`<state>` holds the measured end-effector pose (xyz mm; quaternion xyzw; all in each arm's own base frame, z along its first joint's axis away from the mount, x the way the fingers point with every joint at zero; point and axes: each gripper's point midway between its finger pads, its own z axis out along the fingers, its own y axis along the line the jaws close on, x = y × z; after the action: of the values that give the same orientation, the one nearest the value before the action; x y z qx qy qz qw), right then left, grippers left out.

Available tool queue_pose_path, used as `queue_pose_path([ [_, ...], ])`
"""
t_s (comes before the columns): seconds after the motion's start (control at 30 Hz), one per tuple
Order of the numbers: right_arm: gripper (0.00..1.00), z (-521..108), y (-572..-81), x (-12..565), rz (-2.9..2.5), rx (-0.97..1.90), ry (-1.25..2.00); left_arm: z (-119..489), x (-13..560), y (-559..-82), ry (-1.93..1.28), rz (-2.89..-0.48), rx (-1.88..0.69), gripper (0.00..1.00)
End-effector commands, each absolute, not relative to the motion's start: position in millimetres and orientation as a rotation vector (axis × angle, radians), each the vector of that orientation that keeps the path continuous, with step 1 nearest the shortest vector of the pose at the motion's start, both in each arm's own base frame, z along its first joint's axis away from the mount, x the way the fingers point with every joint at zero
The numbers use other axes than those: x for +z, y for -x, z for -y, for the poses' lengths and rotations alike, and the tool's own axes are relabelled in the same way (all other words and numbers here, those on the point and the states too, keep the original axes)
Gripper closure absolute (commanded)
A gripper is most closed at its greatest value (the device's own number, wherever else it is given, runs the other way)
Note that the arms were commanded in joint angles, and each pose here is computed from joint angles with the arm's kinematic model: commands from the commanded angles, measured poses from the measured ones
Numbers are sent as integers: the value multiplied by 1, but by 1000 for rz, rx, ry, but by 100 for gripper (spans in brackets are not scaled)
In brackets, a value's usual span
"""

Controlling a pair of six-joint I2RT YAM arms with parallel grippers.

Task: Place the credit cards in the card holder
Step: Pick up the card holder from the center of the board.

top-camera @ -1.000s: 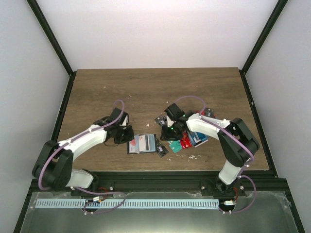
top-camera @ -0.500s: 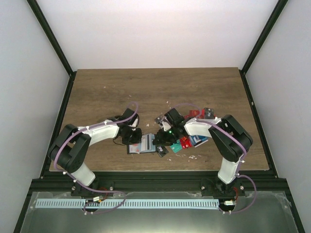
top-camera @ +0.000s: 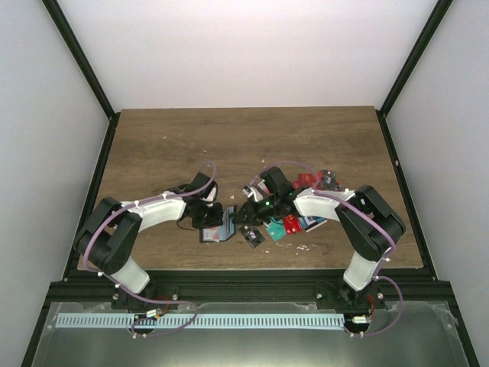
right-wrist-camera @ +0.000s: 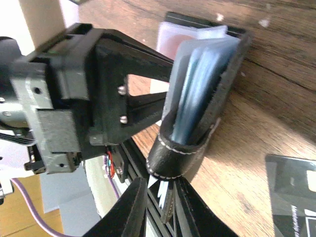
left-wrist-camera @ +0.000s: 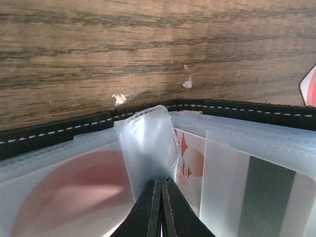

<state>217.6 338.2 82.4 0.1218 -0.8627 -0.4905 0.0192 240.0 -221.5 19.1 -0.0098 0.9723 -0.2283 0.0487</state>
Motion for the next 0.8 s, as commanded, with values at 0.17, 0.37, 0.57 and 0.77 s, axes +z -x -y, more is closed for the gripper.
queue_pose_path([
  [0.17,79,-375,-221,107,2566,-1638,-541,213,51,-232,112,-2904,-722,93],
  [0.37,76,-407,-210,103,2511,-1624,-623,179,83,-221,342,-2803,-703,88],
  [0.57,62,-430,-195,99,2404,-1635,-704,141,81,-193,579,-2724,-665,77],
  [0.77,54,-430,-193,110,2385,-1664,-787,136,78,-190,618,-2657,-709,60],
])
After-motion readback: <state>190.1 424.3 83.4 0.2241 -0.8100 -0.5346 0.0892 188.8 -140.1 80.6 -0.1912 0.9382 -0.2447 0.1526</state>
